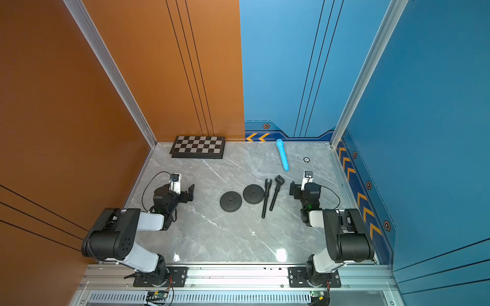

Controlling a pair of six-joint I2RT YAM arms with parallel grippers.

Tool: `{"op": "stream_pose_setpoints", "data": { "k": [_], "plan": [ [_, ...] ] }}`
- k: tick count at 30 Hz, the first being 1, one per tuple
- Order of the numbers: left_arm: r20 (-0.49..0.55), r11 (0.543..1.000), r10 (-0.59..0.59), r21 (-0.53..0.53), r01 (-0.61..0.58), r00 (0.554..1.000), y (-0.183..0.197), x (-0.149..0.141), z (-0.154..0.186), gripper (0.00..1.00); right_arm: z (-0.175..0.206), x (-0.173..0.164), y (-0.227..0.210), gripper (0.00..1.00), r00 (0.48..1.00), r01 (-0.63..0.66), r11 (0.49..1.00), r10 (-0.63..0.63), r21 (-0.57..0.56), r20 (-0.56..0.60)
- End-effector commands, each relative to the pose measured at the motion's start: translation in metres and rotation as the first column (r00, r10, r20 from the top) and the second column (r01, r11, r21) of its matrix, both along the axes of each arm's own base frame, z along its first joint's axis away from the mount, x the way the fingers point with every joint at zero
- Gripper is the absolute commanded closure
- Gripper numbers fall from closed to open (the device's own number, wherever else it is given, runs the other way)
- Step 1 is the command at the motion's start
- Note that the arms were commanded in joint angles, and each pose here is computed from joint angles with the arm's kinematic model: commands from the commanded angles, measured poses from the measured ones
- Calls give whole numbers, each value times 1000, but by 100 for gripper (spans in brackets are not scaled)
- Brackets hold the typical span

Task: Assemble a microphone stand
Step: Pick up the microphone stand pole from the center of the board.

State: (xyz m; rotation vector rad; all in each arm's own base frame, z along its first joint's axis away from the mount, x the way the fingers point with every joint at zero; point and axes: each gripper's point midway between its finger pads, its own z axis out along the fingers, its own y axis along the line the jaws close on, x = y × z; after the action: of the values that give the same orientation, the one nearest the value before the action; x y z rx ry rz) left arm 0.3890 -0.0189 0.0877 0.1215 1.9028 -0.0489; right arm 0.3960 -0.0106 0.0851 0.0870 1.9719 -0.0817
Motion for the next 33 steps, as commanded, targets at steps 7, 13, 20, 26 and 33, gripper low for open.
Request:
{"op": "stream_pose_setpoints", "data": {
  "k": [7,13,20,26,33],
  "plan": [
    [3,1000,-10,0,10,1000,0,1,3,2,5,-2,-5,0,1000,29,1000,-30,9,10],
    [4,1000,-24,2,24,1000,-2,-1,3,2,5,-2,-5,0,999,30,1000,-31,8,10],
    [5,998,-63,-24,63,998,-5,-1,3,2,5,-2,-5,0,1000,29,1000,-29,9,10],
    [4,996,-62,-68,62,998,1,0,4,2,4,-3,-5,0,1000,30,999,-30,13,10],
    [15,996,7,-84,-5,1000,15,-3,9,2,19,2,-5,0,999,20,1000,-20,17,-28]
  ]
}}
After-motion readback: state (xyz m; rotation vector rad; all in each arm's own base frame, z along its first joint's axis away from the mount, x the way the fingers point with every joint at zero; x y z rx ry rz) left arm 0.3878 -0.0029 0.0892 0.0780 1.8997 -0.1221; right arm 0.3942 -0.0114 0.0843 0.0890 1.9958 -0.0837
